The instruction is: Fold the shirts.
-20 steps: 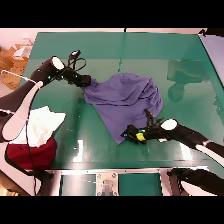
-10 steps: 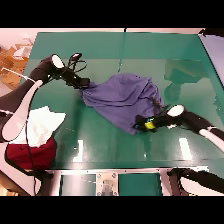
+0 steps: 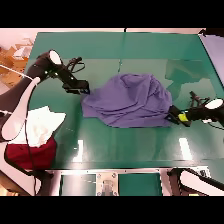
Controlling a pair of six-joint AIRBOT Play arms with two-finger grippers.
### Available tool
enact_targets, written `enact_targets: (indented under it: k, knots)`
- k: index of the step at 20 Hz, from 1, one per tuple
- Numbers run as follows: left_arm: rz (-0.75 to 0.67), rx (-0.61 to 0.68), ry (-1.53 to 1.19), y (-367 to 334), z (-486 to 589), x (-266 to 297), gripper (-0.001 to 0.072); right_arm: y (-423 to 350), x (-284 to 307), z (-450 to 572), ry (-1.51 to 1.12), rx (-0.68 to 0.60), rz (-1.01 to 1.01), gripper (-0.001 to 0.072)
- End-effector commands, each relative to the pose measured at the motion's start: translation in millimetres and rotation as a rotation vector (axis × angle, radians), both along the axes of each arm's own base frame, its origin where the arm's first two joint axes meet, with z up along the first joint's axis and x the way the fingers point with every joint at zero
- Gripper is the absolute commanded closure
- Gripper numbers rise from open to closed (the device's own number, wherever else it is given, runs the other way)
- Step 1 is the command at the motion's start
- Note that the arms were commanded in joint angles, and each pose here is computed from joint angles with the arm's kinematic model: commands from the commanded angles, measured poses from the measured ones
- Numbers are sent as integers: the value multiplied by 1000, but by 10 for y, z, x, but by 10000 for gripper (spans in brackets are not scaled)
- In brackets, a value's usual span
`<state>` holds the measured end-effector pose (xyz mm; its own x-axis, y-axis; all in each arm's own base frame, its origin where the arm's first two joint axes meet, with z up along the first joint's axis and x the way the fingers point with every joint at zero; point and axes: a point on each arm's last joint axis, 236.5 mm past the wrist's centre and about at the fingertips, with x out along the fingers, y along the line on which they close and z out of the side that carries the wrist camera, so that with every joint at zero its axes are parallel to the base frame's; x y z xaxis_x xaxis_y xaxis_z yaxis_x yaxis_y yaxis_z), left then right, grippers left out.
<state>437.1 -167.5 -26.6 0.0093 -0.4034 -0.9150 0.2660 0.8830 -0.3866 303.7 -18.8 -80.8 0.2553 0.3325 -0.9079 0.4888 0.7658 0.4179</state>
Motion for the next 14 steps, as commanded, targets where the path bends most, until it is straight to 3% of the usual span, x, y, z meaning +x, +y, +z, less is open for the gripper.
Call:
enact_targets:
  k: [1,4,8,13,14]
  knots:
    - [16,19,47,309,126,-41,17,-439,104,134,-33,-49,-71,700]
    - [59,-30,34,421,41,48,17,-477,96,36,-10,-40,-60,700]
    - [-98,-351,-17,-316,60,-114,18,-448,59,-114,35,-14,-60,699]
    - [-190,-362,35,-673,-357,-528,20,-448,56,-131,40,-12,-61,700]
    - [-208,-358,56,-712,-414,-622,81,-447,57,-131,40,-11,-61,699]
